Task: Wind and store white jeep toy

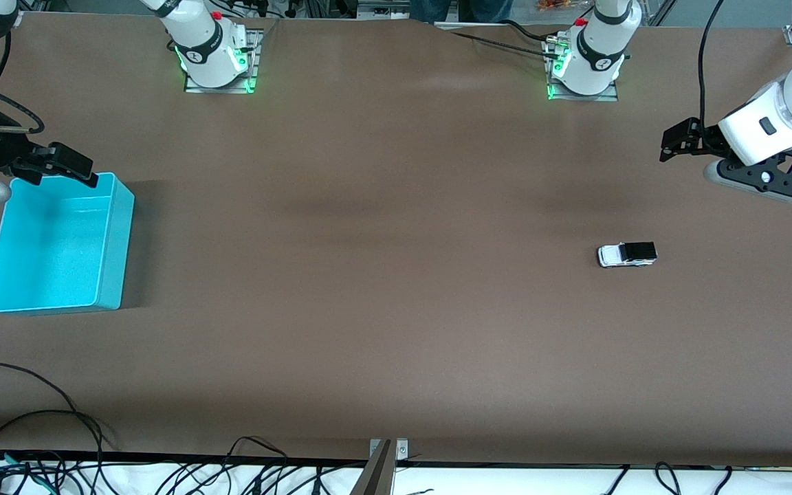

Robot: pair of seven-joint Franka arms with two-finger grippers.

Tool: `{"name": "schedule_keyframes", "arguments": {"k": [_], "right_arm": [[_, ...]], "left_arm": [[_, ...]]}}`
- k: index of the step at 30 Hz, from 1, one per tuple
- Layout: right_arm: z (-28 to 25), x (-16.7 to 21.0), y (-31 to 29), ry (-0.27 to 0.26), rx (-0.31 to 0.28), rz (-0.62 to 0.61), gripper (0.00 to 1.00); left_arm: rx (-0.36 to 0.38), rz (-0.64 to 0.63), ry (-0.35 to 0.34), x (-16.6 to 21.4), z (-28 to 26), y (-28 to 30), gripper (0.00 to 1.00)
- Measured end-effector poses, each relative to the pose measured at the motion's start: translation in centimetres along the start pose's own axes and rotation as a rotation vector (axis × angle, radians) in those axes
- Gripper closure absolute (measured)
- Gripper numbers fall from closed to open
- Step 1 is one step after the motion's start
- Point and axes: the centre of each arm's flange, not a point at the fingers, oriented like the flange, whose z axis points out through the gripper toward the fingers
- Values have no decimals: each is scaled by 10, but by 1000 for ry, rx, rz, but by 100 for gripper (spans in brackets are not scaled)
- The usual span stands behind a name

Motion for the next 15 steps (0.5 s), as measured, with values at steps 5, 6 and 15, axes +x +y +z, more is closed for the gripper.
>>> {"name": "schedule_keyframes", "arguments": {"k": [5,6,15], "right_arm": [[0,0,0,0,0,0,0],[0,0,0,0,0,0,0],[0,0,0,0,0,0,0]], "left_arm": [[-14,65,-45,13,23,-7,0],[-18,92,-53,16,27,-9,0],[-58,362,-100,30,58,-33,0]]}}
